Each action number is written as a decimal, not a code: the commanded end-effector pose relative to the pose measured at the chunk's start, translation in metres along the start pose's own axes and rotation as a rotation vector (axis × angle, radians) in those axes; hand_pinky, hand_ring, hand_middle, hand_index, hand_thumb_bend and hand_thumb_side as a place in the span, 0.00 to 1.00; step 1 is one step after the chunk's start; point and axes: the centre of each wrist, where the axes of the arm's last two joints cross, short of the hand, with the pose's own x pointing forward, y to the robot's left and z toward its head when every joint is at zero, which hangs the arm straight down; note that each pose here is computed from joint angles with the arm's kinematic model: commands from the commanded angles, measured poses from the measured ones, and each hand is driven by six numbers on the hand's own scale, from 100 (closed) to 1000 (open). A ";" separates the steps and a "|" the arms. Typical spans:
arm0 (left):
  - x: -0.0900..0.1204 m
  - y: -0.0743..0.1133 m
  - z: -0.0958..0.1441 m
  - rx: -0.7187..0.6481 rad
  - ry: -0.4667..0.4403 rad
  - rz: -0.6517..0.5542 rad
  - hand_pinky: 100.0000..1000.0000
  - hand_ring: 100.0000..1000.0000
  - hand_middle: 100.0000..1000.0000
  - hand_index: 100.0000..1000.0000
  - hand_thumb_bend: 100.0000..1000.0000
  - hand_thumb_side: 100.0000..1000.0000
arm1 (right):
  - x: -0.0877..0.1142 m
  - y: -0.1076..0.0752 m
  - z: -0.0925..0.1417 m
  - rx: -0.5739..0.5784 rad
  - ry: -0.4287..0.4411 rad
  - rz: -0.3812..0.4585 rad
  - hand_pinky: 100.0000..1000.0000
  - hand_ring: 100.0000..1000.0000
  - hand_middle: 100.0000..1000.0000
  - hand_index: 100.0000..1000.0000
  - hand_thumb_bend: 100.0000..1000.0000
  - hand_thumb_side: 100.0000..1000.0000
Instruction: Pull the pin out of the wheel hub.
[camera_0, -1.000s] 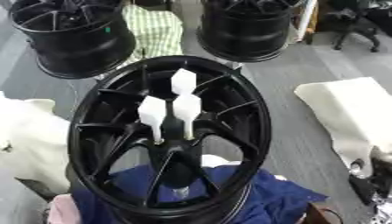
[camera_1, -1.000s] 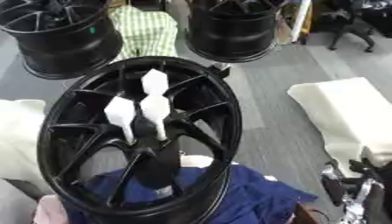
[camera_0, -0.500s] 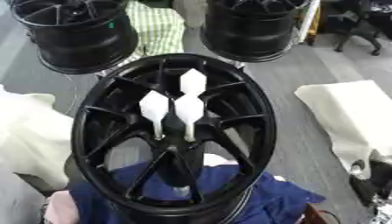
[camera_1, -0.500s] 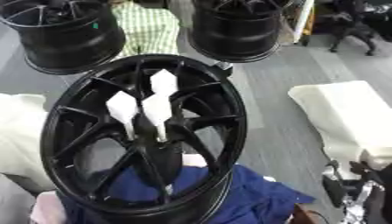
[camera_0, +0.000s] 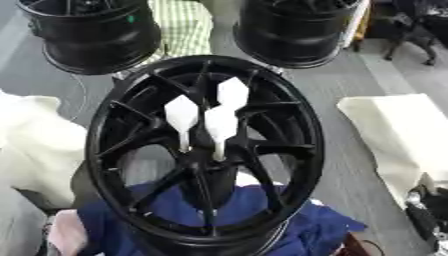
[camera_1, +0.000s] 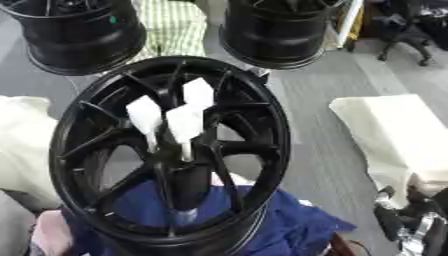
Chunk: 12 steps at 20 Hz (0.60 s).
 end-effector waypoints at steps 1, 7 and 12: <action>0.007 -0.022 -0.009 0.029 0.018 0.017 0.38 0.35 0.60 0.78 0.00 0.68 | 0.011 -0.001 -0.006 0.001 -0.033 -0.022 0.30 0.45 0.60 0.68 0.15 0.18; 0.020 -0.039 -0.018 0.078 0.093 0.003 0.38 0.36 0.59 0.77 0.00 0.66 | 0.012 -0.001 -0.006 0.002 -0.035 -0.024 0.30 0.45 0.60 0.68 0.15 0.18; 0.025 -0.043 -0.019 0.077 0.114 0.016 0.38 0.36 0.57 0.76 0.00 0.65 | 0.012 -0.001 -0.007 0.001 -0.033 -0.022 0.30 0.45 0.60 0.68 0.15 0.18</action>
